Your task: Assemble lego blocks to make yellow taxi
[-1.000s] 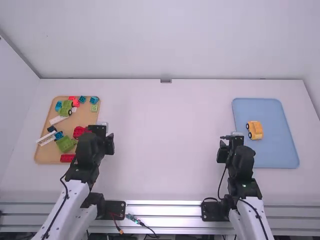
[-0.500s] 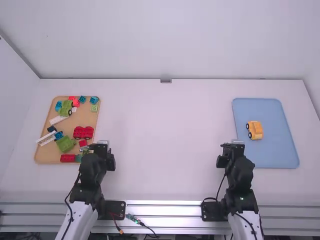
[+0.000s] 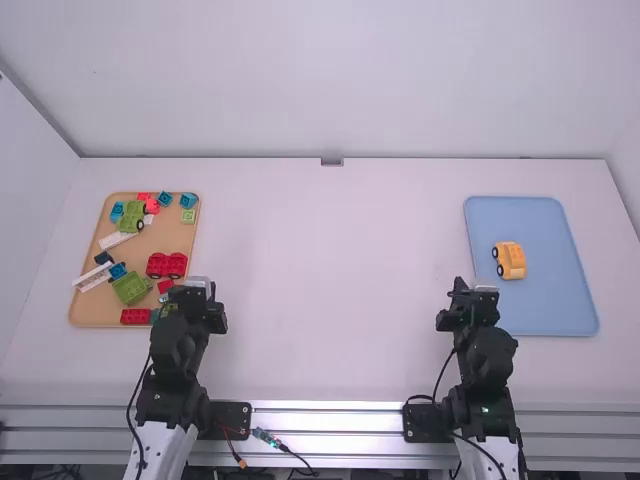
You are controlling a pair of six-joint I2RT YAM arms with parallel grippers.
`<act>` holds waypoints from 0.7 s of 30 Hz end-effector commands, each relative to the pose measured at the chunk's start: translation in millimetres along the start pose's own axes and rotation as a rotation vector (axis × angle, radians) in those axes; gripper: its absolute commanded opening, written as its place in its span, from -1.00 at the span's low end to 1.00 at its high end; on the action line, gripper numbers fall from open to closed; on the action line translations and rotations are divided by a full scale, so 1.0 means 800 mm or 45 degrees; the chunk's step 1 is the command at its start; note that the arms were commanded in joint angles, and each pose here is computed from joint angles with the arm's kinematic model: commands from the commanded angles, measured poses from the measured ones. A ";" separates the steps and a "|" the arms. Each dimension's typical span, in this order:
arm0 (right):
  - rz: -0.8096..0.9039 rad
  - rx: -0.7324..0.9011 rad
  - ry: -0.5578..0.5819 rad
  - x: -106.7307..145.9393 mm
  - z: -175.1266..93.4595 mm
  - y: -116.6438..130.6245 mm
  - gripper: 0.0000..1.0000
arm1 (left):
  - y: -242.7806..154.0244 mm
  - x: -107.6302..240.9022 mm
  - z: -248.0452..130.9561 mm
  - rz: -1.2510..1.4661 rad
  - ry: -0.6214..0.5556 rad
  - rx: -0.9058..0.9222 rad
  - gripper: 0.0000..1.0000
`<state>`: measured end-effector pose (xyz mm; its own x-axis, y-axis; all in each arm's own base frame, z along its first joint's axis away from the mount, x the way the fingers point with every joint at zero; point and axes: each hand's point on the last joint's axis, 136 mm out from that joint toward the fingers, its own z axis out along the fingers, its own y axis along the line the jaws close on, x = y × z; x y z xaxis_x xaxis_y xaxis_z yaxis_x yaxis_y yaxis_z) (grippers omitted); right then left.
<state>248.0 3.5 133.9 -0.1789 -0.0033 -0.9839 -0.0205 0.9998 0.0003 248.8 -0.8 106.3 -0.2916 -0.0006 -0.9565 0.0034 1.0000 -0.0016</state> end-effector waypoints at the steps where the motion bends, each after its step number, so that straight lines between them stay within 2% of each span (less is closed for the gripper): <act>1: 0.004 0.005 -0.016 0.000 -0.001 -0.001 -1.00 | 0.001 -0.003 -0.002 0.001 -0.026 -0.005 -1.00; 7: 0.003 0.005 -0.093 -0.016 -0.006 -0.001 -1.00 | 0.001 -0.023 -0.008 0.001 -0.120 -0.005 -1.00; 16: 0.003 0.005 -0.095 -0.016 -0.006 -0.001 -1.00 | 0.001 -0.048 -0.019 0.001 -0.242 -0.005 -1.00; 21: 0.003 0.005 -0.095 -0.016 -0.006 -0.001 -1.00 | 0.001 -0.048 -0.019 0.001 -0.243 -0.005 -1.00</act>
<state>245.6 3.3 152.8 -0.0966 -0.0048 -0.9953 -0.0190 0.9998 -0.0030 245.8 -0.7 151.4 -0.0978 -0.0009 -0.9952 0.0033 1.0000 -0.0012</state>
